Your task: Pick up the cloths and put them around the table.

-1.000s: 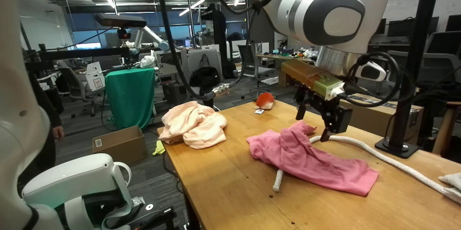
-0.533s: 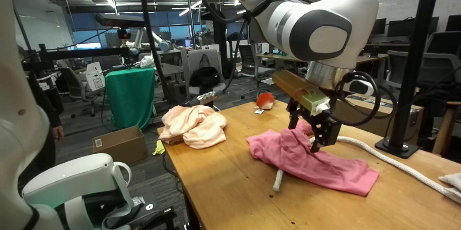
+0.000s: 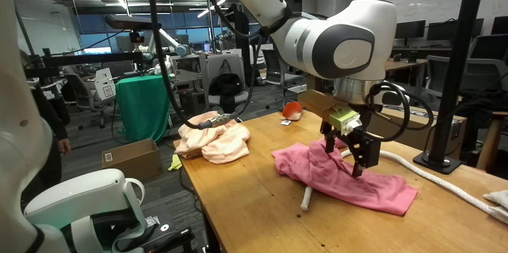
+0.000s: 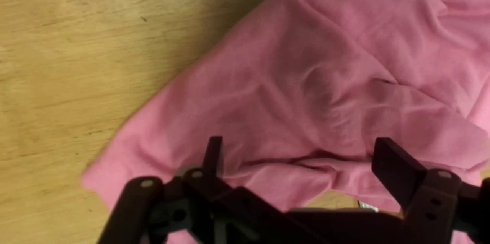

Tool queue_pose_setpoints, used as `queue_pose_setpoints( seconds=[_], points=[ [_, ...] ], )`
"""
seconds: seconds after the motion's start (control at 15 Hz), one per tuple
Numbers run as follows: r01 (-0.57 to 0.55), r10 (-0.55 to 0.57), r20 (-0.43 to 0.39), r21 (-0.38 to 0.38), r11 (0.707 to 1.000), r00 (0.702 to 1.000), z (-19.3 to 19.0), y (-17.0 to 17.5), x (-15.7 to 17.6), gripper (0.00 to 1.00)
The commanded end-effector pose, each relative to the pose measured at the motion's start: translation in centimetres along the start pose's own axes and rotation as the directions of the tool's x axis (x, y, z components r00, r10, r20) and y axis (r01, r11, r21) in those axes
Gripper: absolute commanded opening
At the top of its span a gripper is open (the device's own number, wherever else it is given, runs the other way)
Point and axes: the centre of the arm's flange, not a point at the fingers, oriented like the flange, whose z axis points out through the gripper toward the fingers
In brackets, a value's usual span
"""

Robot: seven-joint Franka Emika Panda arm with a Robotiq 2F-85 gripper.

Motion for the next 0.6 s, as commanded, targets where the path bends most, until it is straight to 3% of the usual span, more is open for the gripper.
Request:
queue_pose_setpoints(
  seconds=[0.0,0.53],
  points=[
    [-0.023,0.022,-0.028,-0.050,0.998,0.999,0.13,-0.15,-0.59,1.00],
    [-0.041,0.040,-0.017,-0.064,0.997,0.999,0.89,-0.05,-0.49,1.00]
  ],
)
